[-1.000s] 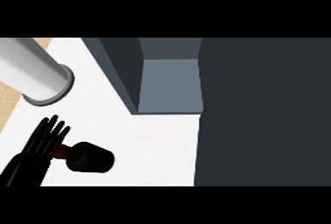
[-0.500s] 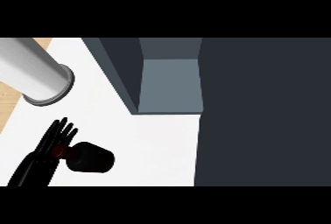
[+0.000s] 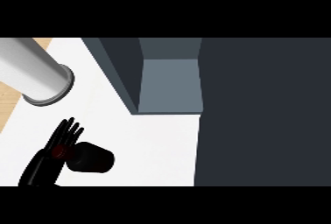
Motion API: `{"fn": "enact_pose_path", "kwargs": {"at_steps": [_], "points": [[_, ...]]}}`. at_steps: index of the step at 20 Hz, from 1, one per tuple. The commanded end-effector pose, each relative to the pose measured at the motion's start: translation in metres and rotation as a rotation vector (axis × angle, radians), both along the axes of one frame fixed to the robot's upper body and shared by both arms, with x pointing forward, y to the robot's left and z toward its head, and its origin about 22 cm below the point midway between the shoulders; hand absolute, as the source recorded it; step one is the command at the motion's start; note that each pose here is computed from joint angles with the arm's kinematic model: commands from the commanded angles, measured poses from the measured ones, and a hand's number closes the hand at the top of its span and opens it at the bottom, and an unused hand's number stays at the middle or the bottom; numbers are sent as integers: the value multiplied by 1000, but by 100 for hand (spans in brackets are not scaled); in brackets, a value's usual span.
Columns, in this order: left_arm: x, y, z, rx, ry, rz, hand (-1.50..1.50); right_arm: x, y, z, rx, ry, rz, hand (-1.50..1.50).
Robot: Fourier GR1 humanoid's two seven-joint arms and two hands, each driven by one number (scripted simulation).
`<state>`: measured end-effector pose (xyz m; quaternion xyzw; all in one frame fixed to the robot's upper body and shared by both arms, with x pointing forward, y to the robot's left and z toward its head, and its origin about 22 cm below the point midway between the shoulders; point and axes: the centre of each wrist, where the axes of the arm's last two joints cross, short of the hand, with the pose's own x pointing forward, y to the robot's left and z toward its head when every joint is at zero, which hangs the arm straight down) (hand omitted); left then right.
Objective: Pick up the wine, place it into the cabinet and close the cabinet
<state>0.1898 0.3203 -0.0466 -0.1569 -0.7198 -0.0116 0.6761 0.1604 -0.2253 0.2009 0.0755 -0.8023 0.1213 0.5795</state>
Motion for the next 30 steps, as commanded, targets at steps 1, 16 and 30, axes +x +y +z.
{"fn": "enact_pose_path", "kwargs": {"at_steps": [1, 16, 30], "points": [[-21, -2, -16, 17, 10, 3, -150, -53, -7, 15, 48, -64, 52, -150], [21, -19, -57, -12, 64, -54, -150, -29, -3, 9, 45, -75, 46, -150], [21, -25, -65, -112, 45, -84, 150, -33, -1, 20, 51, -64, 52, -150]]}}
